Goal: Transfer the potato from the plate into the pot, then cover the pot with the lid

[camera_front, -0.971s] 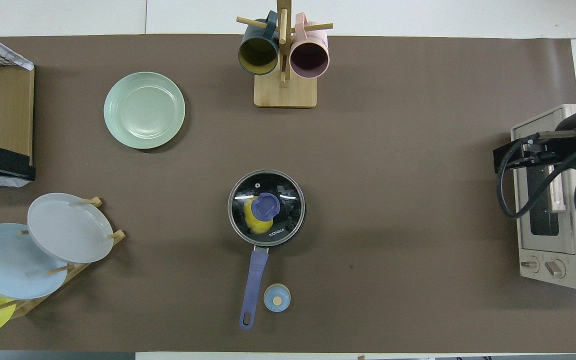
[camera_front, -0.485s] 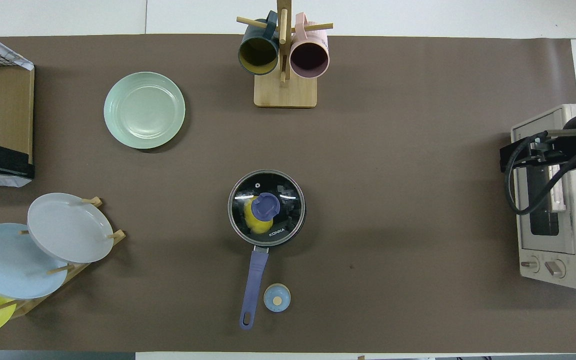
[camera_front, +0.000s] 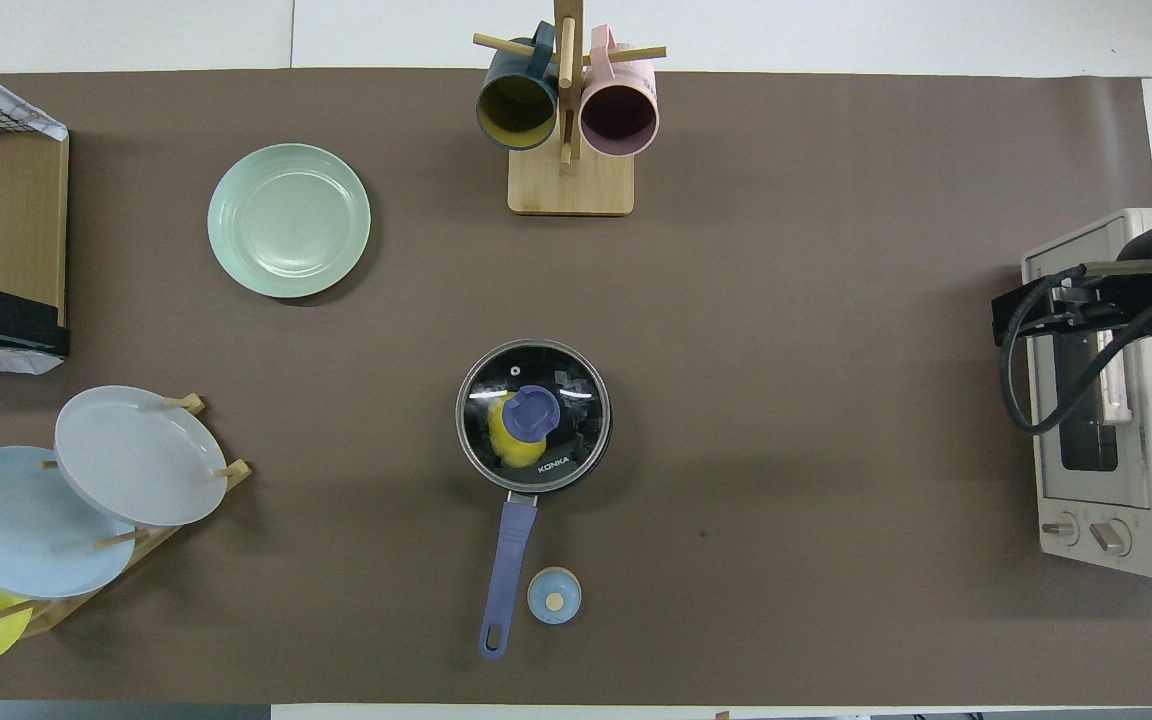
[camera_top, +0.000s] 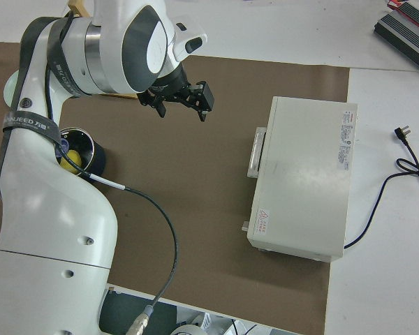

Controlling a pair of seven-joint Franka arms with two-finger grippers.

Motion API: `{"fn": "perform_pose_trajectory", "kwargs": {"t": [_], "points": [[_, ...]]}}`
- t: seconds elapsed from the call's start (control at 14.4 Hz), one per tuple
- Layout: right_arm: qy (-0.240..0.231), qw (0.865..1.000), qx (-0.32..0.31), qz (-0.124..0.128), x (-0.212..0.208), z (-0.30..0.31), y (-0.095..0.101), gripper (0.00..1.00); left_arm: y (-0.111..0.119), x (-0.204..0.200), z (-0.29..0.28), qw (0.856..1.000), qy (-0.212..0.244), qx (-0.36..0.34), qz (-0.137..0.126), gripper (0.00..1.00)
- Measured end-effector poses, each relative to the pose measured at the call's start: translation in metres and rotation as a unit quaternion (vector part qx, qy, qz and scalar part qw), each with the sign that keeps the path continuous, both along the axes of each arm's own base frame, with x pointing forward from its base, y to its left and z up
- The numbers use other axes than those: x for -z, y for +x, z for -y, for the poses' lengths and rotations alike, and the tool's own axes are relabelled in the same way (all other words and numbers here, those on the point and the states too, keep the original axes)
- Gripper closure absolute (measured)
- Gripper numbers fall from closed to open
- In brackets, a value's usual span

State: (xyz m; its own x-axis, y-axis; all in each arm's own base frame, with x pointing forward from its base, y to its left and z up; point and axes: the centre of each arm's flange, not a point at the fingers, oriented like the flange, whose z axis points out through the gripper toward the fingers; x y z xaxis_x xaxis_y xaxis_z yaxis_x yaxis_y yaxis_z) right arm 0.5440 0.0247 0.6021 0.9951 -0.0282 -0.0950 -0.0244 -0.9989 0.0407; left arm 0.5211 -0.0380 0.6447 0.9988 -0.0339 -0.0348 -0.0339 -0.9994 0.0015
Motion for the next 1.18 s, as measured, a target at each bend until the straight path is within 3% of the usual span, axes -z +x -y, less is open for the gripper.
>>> {"fn": "perform_pose_trajectory", "kwargs": {"t": [1.18], "points": [[0.01,0.999,0.031,0.002,-0.003,0.032,-0.001,0.0,0.006,-0.003,-0.001,1.0,-0.002,-0.001,0.026,0.0]]}}
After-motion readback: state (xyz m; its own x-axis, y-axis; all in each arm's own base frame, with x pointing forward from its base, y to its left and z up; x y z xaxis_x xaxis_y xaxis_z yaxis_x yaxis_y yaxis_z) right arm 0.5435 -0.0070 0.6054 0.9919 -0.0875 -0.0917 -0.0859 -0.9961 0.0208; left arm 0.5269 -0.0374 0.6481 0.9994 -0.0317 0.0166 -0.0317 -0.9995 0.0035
